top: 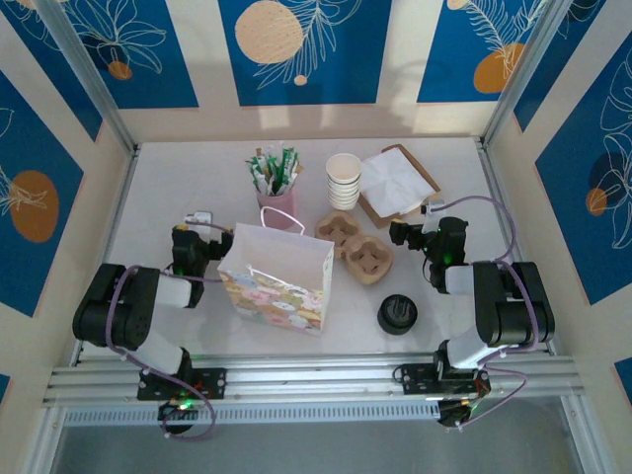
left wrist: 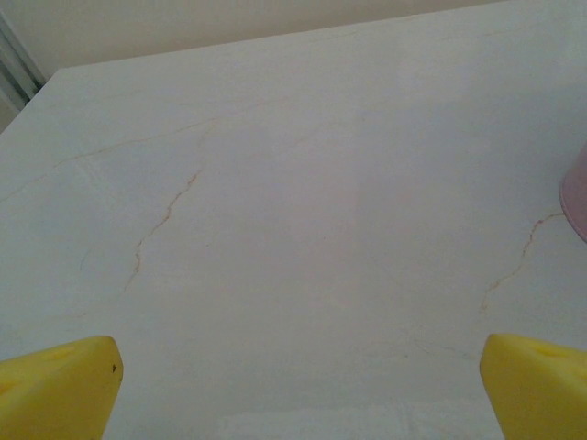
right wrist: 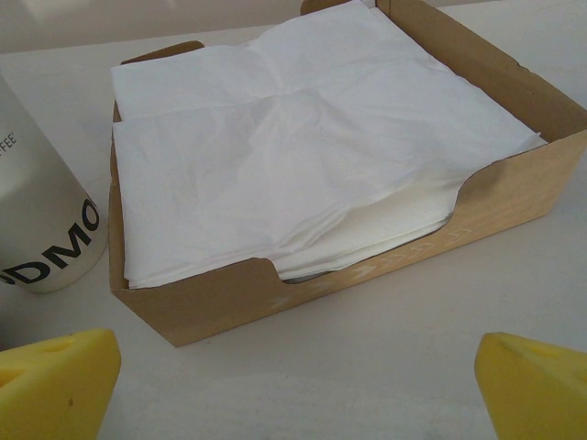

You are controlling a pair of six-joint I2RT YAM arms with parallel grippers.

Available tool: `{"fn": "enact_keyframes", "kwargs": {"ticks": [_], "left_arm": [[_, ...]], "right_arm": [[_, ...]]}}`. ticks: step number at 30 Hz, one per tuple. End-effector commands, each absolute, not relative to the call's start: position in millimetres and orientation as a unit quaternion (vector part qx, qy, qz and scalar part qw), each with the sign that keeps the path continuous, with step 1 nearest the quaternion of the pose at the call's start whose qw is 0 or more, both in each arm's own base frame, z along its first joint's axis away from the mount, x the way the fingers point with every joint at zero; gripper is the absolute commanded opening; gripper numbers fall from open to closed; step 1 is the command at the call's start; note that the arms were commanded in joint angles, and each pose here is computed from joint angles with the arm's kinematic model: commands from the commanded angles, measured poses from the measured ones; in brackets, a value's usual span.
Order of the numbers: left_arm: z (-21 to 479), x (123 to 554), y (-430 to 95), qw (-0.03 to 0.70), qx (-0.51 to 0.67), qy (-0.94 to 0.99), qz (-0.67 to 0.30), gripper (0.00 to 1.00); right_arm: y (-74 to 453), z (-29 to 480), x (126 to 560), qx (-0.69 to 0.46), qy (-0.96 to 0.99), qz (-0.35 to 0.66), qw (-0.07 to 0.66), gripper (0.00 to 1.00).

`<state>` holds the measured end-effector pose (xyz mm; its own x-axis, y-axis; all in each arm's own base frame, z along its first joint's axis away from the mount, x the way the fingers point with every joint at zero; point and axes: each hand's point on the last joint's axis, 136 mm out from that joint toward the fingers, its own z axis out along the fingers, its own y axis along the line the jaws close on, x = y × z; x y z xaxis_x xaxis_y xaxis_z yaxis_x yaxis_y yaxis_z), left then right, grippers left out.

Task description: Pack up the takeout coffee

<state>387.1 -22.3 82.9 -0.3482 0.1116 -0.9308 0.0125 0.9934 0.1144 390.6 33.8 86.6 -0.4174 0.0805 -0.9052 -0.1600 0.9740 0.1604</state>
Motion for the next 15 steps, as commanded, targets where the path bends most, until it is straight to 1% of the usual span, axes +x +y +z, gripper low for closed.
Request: {"fn": "enact_keyframes", "kwargs": {"ticks": [1,7,9,12,15], "left_arm": [[94,395,-22,0.584,0.043,0.810,0.042,1.00],[97,392,-13,0.591,0.019,0.804,0.058,1.00],[108,389,-8,0.597,0.007,0.800,0.062,1.00],[123,389,-5,0.581,0.002,0.811,0.070,1.00],[132,381,11,0.580,-0.041,0.808,0.096,1.00]], "right_arm": [[34,94,395,-0.031,0.827,0.117,0.549,0.99],[33,98,396,-0.026,0.826,0.099,0.555,0.99],[34,112,396,-0.027,0.829,0.093,0.550,0.99],[29,132,393,-0.006,0.844,0.090,0.529,0.99],[18,148,381,0.030,0.844,0.084,0.529,0.99]]}}
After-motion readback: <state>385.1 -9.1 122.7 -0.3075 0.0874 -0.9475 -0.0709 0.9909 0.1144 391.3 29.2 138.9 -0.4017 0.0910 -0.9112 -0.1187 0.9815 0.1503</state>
